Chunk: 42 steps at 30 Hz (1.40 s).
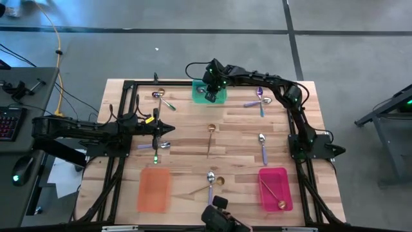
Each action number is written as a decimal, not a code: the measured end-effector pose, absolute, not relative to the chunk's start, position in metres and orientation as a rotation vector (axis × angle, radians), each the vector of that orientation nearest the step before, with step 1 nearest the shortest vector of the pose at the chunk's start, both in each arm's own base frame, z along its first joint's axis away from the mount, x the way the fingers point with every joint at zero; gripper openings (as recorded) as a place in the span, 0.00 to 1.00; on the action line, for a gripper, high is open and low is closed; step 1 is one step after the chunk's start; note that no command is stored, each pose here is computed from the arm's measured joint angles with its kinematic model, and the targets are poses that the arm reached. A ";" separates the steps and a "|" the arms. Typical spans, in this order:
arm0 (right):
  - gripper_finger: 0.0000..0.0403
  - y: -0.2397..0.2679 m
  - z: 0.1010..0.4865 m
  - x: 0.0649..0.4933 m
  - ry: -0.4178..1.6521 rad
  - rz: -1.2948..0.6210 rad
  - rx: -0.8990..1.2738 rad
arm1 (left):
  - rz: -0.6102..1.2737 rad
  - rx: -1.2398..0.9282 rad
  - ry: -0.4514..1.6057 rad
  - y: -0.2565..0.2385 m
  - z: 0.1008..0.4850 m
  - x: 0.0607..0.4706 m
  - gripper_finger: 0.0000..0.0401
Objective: Sort silverware by color (type)
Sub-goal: Put the purple spoon into the orange bin
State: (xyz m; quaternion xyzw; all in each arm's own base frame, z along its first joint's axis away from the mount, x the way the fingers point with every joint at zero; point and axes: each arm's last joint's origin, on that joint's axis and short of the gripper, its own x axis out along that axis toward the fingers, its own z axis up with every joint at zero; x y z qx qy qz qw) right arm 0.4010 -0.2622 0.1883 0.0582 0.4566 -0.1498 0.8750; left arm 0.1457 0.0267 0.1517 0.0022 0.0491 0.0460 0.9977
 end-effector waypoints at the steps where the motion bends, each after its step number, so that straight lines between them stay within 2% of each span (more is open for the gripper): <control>1: 0.14 -0.262 0.188 0.401 0.953 -0.314 0.123 | 0.092 0.009 0.098 0.027 0.152 0.146 0.00; 6: 0.16 -0.258 0.197 0.401 0.940 -0.317 0.110 | 0.092 0.014 0.099 0.027 0.152 0.146 0.00; 12: 0.05 -0.241 0.219 0.403 0.896 -0.281 0.053 | 0.091 0.018 0.120 0.027 0.150 0.145 0.00; 14: 0.01 -0.237 0.216 0.403 0.859 -0.277 0.038 | 0.090 0.021 0.135 0.027 0.148 0.145 0.00; 21: 0.00 -0.210 0.201 0.396 0.701 -0.244 0.045 | 0.089 0.025 0.155 0.027 0.146 0.145 0.00; 28: 0.00 -0.171 0.215 0.365 0.488 -0.246 0.033 | 0.064 0.024 0.150 0.026 0.147 0.145 0.00; 42: 0.00 -0.105 0.232 0.303 0.359 -0.233 0.030 | 0.096 0.011 0.149 0.027 0.147 0.145 0.00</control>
